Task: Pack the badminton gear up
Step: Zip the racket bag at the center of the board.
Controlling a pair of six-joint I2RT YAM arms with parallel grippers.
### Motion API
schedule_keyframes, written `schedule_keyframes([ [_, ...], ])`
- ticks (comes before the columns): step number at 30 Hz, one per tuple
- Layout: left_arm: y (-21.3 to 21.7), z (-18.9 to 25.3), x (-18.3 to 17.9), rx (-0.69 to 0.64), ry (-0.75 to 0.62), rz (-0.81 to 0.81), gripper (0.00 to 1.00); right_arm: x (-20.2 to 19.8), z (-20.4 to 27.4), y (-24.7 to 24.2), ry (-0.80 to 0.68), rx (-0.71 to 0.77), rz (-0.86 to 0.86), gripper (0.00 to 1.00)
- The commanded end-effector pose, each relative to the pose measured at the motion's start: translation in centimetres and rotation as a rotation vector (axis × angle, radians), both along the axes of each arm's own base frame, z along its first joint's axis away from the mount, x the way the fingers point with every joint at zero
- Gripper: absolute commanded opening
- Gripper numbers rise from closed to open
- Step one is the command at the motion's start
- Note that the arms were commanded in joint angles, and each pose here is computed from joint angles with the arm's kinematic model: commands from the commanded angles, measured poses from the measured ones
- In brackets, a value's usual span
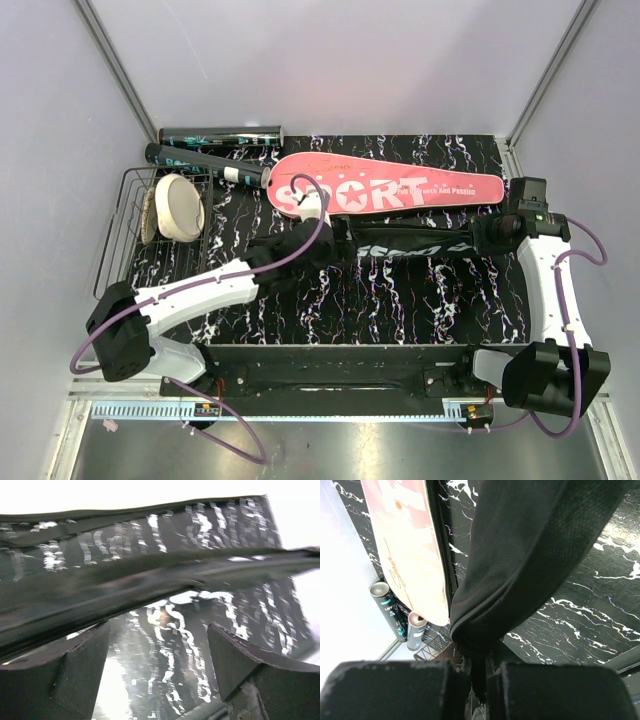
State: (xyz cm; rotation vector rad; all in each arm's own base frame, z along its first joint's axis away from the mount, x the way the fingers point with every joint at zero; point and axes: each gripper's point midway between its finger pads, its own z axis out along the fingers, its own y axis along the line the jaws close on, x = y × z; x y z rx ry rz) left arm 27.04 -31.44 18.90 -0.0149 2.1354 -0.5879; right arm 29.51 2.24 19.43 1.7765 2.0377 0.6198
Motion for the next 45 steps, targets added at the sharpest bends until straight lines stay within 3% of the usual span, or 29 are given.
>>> schedule_keyframes([
  [1, -5.7, 6.9, -1.3, -0.261, -0.225, -0.229, 0.81, 0.9, 3.2, 1.9, -0.083, 0.116, 0.029, 0.00],
  [3, -5.7, 6.4, -0.4, -0.256, -0.210, -0.188, 0.77, 0.8, 3.5, 2.2, -0.078, 0.140, 0.026, 0.00],
  [7, -6.4, 6.8, -0.1, -0.311, -0.196, -0.181, 0.59, 1.0, 3.7, 2.4, -0.079, 0.158, 0.021, 0.00],
  [15, -6.8, 5.3, 1.0, -0.215, -0.185, -0.149, 0.54, 1.4, 4.0, 2.6, -0.088, 0.170, 0.027, 0.00],
  [45, -6.6, 5.2, 3.4, -0.184, -0.250, -0.028, 0.39, 1.8, 4.1, 2.8, -0.111, 0.182, 0.047, 0.00],
])
